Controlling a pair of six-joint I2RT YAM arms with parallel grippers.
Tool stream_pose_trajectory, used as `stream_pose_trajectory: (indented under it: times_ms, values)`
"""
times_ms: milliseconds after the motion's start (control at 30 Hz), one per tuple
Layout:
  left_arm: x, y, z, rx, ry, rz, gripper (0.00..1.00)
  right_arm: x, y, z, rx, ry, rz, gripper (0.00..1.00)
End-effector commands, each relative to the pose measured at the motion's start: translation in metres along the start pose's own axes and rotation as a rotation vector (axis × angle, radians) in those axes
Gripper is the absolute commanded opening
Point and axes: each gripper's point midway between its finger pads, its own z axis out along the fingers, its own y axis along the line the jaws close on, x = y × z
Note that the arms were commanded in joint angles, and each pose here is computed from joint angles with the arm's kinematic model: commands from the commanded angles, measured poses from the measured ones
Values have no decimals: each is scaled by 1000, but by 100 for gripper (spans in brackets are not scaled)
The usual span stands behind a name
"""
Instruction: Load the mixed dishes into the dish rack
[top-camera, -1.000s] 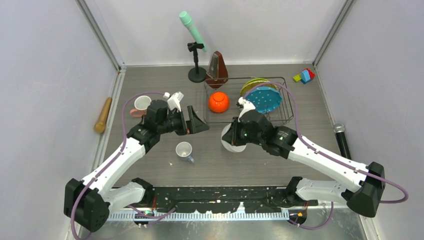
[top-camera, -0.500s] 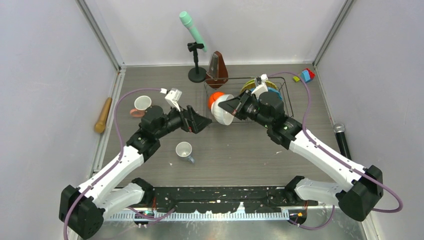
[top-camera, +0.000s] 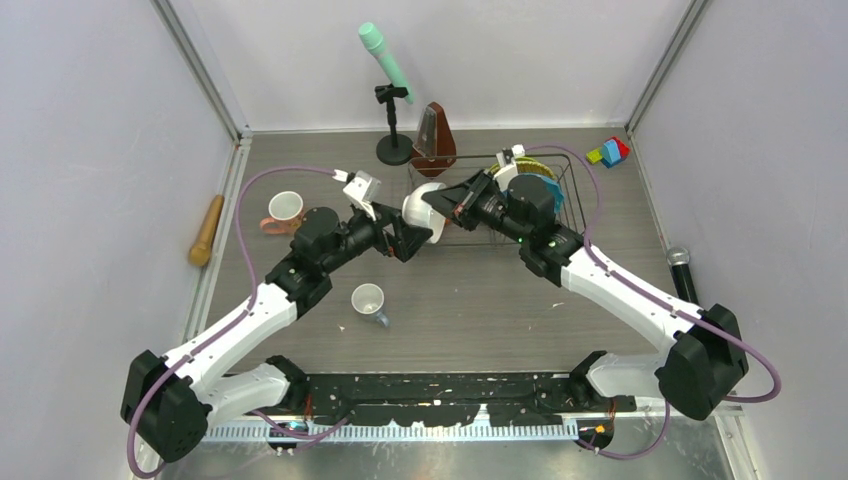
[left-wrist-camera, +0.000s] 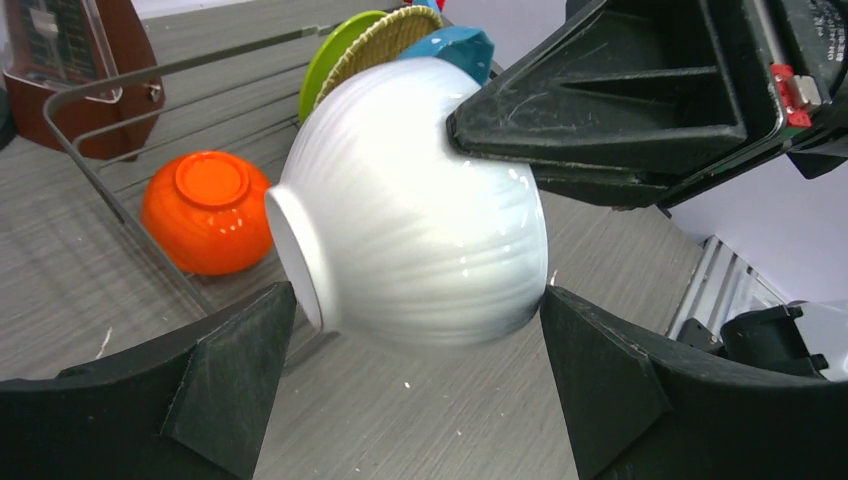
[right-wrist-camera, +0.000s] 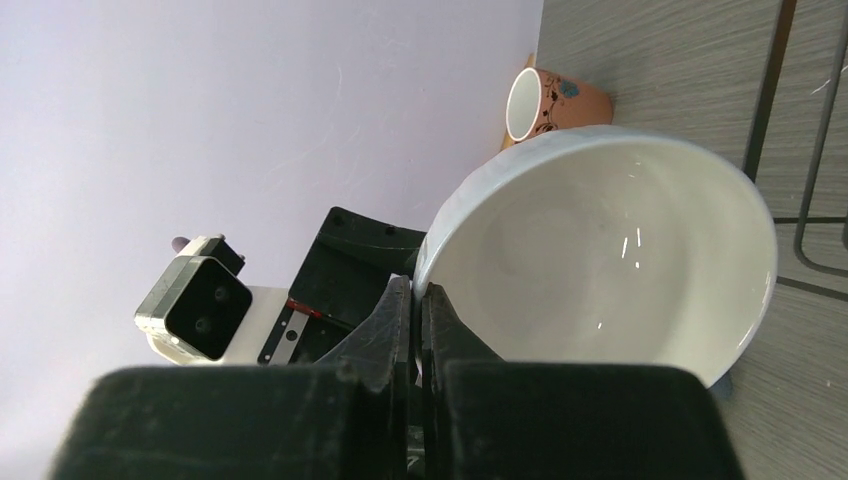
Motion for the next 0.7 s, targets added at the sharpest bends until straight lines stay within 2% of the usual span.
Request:
stream_pose_trajectory:
  times_ms: [0,33,133,333,567,600,667]
  values:
    - [-39,-10,2,27,-112,98,95,-10,71,-8,-221,-3,19,0]
    - [-38,-12,2,40,-108,106,94,-10,71,-8,-222,0,23,0]
    - [-33,-17,4,75,-78,111,82,-10,73,-8,-230,6,33,0]
    - [-32,-17,5,70,-58,99,67,-13,71,-9,-216,-4,24,0]
    - [-29,-17,7,68,-12,110,8,-16,66,-9,-193,-16,-1,2]
    - [-29,-17,8,68,-9,112,2,-17,64,-9,-189,-19,-1,7]
    - [-29,-16,10,61,-9,113,0,-19,60,-8,-176,-24,-2,15]
